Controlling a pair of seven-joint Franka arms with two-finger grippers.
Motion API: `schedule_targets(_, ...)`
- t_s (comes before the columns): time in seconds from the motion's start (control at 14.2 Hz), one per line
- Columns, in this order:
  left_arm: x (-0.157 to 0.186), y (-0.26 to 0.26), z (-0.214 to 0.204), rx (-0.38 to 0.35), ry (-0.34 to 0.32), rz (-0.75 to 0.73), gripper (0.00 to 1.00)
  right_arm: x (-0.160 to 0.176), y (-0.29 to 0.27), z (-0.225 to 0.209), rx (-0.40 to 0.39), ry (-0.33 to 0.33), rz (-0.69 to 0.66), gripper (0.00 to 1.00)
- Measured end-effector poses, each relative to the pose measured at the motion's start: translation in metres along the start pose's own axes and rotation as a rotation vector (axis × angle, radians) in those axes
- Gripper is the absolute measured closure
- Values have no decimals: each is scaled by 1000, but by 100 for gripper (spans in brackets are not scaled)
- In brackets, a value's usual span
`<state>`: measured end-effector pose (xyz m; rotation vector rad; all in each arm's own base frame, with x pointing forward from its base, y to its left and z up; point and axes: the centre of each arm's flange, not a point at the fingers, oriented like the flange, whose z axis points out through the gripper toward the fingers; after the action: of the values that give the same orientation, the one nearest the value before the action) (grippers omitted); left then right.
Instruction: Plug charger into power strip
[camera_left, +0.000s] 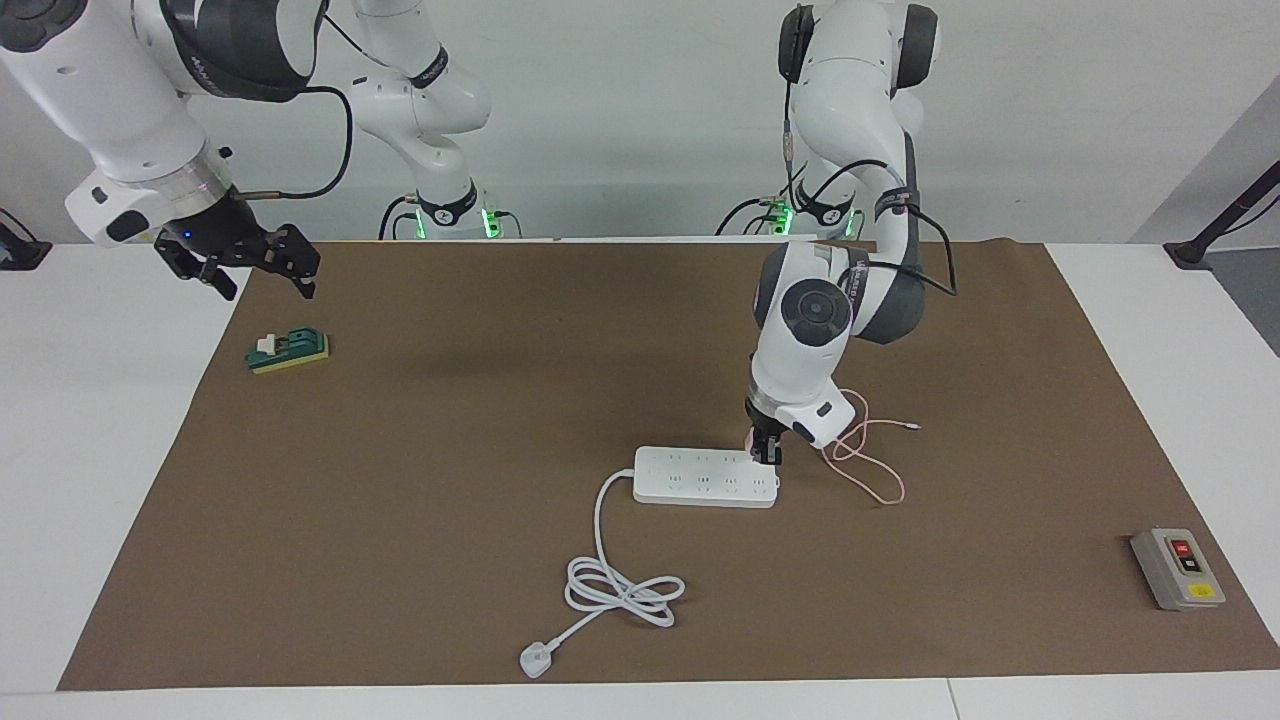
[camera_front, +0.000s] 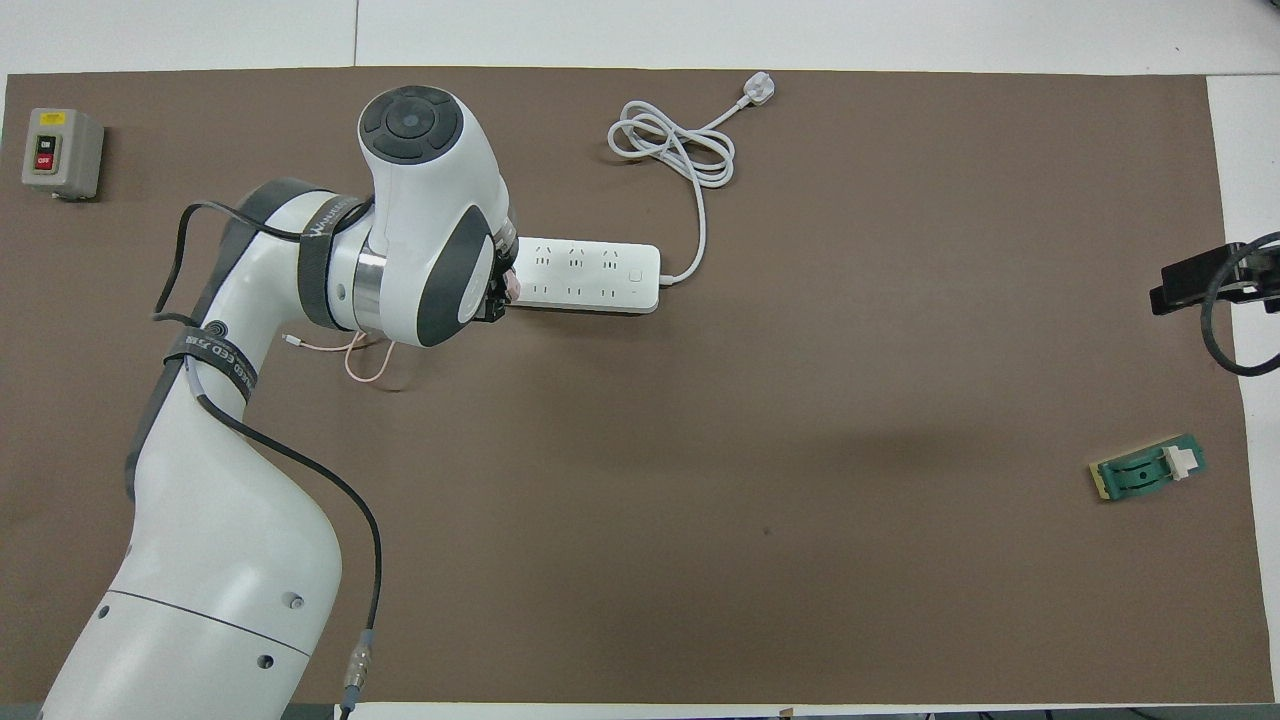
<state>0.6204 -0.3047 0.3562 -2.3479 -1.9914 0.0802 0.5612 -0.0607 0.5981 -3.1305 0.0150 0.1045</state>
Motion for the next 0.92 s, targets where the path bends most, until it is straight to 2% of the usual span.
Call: schedule_targets(0.92,-1,-1,7,-12,-1,1,68,0,0,0,0,0,0,0)
